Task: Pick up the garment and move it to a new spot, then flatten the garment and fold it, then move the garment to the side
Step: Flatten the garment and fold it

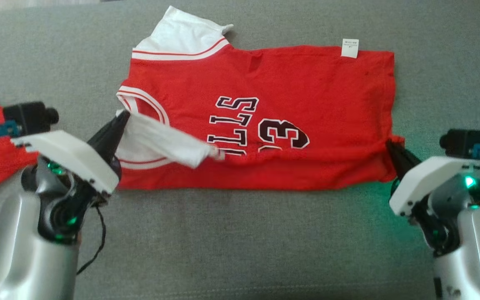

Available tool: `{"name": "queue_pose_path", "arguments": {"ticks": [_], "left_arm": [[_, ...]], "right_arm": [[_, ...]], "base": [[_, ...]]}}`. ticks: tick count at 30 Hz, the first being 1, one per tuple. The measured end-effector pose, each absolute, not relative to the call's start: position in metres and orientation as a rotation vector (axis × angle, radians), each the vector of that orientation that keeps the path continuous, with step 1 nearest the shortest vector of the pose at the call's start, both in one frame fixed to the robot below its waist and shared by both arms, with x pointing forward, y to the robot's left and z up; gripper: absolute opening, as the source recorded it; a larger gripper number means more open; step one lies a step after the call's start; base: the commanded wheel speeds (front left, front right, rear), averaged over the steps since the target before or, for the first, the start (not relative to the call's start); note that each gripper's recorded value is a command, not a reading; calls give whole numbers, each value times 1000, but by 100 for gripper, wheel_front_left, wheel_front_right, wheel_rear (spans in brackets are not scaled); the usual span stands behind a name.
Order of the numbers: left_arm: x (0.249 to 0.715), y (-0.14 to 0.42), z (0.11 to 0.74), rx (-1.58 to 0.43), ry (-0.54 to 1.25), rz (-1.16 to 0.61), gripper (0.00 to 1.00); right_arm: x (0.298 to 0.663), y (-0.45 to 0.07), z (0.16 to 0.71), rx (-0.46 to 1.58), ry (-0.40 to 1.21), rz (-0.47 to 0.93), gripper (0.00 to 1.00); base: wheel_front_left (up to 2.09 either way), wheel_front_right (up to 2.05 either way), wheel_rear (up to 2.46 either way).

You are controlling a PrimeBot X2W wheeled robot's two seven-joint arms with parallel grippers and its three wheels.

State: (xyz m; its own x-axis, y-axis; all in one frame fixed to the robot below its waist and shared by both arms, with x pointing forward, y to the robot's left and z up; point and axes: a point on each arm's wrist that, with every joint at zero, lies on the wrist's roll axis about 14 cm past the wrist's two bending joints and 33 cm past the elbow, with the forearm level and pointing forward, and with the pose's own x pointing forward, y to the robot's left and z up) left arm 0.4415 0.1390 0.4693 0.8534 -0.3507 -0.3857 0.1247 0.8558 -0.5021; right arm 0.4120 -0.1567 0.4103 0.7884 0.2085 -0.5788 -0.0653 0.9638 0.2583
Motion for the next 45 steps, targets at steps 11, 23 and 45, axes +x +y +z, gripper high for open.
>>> {"name": "queue_pose_path", "arguments": {"ticks": [11, 23, 45], "left_arm": [[474, 142, 454, -569, 423, -187, 100], [450, 165, 492, -247, 14, -44, 100], [370, 164, 482, -21, 13, -30, 100]], "right_arm": [[440, -145, 406, 244, 547, 178, 100], [442, -148, 476, 135, 118, 184, 100], [373, -151, 489, 94, 93, 159, 100]], "base": [[0, 0, 0], [0, 0, 0], [0, 0, 0]]}}
